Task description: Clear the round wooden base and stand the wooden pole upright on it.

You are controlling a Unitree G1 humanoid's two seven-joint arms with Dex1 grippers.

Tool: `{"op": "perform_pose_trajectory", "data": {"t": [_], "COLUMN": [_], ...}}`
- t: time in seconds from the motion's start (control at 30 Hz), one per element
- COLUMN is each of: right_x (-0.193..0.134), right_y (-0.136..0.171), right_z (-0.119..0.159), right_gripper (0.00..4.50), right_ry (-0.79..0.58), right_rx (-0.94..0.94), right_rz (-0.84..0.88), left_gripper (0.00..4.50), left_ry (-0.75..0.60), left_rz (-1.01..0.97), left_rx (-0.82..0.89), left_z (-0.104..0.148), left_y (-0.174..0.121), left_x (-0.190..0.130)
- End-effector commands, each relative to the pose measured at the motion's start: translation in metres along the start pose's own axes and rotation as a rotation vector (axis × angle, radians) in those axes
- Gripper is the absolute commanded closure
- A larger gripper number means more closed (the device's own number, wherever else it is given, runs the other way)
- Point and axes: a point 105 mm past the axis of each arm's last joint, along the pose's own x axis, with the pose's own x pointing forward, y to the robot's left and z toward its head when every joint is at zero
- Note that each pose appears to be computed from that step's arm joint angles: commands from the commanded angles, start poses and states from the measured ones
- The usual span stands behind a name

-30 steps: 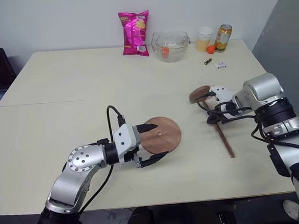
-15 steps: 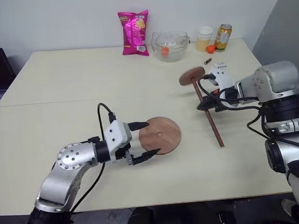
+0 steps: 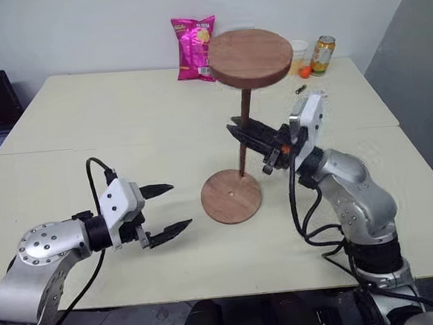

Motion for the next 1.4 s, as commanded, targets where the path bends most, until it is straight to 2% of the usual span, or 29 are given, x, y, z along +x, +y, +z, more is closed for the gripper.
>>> {"op": "perform_pose_trajectory", "data": {"t": [0.03, 0.33, 1.4], "right_x": [0.006, 0.008, 0.001], "right_y": [0.008, 0.0, 0.002], "right_z": [-0.005, -0.03, -0.057], "right_gripper": [4.24, 4.24, 4.24], "right_ry": [-0.043, 0.005, 0.073], "right_rx": [-0.034, -0.024, -0.045], "right_rz": [0.041, 0.047, 0.077], "left_gripper": [0.0, 0.0, 0.0], "left_ry": [0.021, 0.054, 0.048], "left_rz": [-0.016, -0.056, -0.078], "left_rx": [0.033, 0.031, 0.018], "left_z": [0.004, 0.001, -0.004], "left_y": [0.0, -0.002, -0.005], "left_x": [-0.005, 0.0, 0.003]}}
